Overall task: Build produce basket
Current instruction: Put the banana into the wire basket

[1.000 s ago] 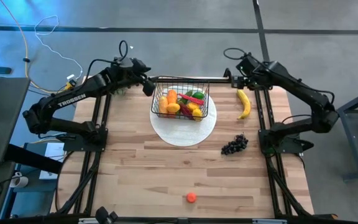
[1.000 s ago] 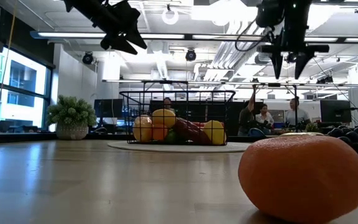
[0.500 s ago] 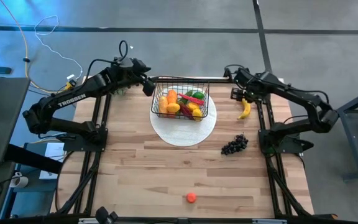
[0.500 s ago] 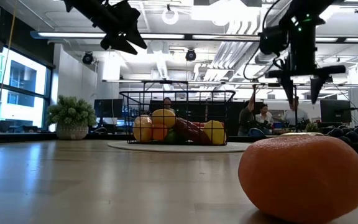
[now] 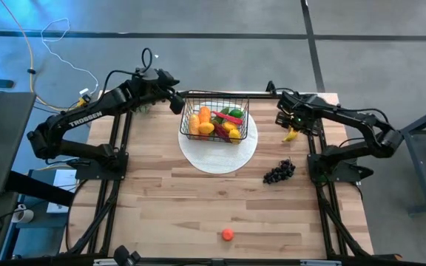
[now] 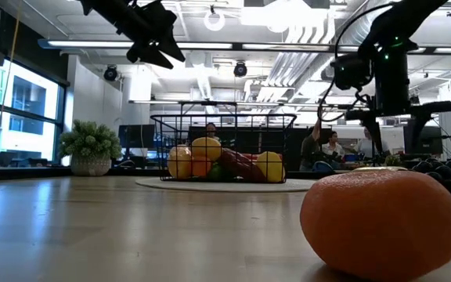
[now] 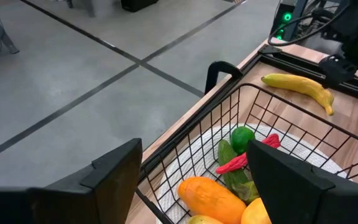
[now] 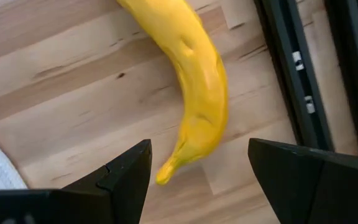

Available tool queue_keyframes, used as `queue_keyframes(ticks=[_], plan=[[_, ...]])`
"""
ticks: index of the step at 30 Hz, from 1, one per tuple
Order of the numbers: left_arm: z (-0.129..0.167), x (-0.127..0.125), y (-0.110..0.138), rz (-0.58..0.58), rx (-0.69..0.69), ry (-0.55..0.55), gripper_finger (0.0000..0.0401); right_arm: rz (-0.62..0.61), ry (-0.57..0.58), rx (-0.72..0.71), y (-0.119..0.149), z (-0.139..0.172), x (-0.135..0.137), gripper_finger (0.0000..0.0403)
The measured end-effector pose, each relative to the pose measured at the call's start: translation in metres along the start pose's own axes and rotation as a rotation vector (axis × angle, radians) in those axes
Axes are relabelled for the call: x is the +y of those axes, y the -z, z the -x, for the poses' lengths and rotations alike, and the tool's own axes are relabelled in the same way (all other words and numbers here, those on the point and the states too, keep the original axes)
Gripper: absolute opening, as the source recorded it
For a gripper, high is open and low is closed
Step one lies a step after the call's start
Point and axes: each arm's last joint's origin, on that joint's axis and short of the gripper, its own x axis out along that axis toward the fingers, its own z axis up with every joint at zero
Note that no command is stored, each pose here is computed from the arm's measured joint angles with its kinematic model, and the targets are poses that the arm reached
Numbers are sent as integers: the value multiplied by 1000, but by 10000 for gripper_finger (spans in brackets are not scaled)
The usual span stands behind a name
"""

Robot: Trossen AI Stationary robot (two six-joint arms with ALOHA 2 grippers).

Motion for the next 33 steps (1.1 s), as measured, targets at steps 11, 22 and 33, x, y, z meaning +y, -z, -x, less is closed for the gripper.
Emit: queue_keyframes(ticks=[11, 22, 33], plan=[[0, 0, 0, 0, -1, 0, 280, -65, -21, -10, 8, -29, -7, 248], [0, 0, -1, 1, -8, 0, 280, -114, -21, -19, 15, -49, -15, 239], [0, 0, -1, 1, -8, 0, 280, -116, 0, -93, 13, -49, -15, 93]])
